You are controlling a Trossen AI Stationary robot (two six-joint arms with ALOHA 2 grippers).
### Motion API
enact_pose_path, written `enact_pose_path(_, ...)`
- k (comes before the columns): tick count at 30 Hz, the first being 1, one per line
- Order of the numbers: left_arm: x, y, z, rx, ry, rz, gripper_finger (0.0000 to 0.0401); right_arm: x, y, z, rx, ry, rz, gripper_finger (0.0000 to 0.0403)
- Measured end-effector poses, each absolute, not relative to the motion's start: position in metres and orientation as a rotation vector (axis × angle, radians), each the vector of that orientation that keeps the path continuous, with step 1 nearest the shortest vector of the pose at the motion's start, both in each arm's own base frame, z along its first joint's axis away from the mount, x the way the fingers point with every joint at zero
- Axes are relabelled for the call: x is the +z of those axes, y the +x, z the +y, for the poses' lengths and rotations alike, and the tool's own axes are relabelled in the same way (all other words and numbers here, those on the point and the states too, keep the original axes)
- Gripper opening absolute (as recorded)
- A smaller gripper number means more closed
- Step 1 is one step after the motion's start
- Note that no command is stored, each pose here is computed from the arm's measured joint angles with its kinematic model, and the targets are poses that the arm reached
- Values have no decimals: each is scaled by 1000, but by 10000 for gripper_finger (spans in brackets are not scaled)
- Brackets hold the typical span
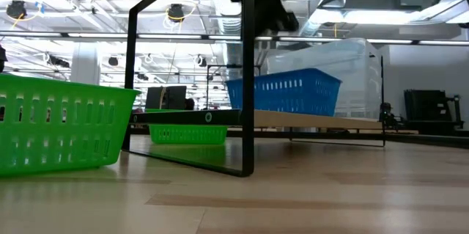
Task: Stack baskets on shelf by color
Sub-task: Put the middle green bin on the shelf
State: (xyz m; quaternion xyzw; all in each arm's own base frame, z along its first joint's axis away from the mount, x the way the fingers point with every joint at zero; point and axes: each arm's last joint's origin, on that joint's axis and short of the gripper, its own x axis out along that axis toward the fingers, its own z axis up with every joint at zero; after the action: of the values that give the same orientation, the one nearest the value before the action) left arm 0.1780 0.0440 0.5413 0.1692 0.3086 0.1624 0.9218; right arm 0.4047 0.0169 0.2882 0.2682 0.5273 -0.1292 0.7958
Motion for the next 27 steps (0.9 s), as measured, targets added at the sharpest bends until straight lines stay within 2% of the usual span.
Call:
enact_pose_path(6, 541, 178, 44, 335, 343, 635, 168, 339, 406, -3, -210, 480, 927, 67)
enact_pose_path(10, 540, 177, 44, 338, 326, 647, 168, 345, 411, -24, -179, 379, 861, 101)
enact_pose_path(16, 538, 176, 44, 348, 291, 665, 168, 319, 433, -44, -109, 193, 865, 188)
enact_pose_path(19, 537, 175, 44, 360, 274, 672, 168, 300, 445, -44, -55, 95, 887, 217)
enact_pose_path(22, 536, 174, 44, 368, 261, 682, 168, 282, 462, -45, -24, 38, 856, 229)
enact_pose_path(27, 535, 173, 44, 384, 245, 700, 168, 256, 477, -48, -4, -6, 866, 226)
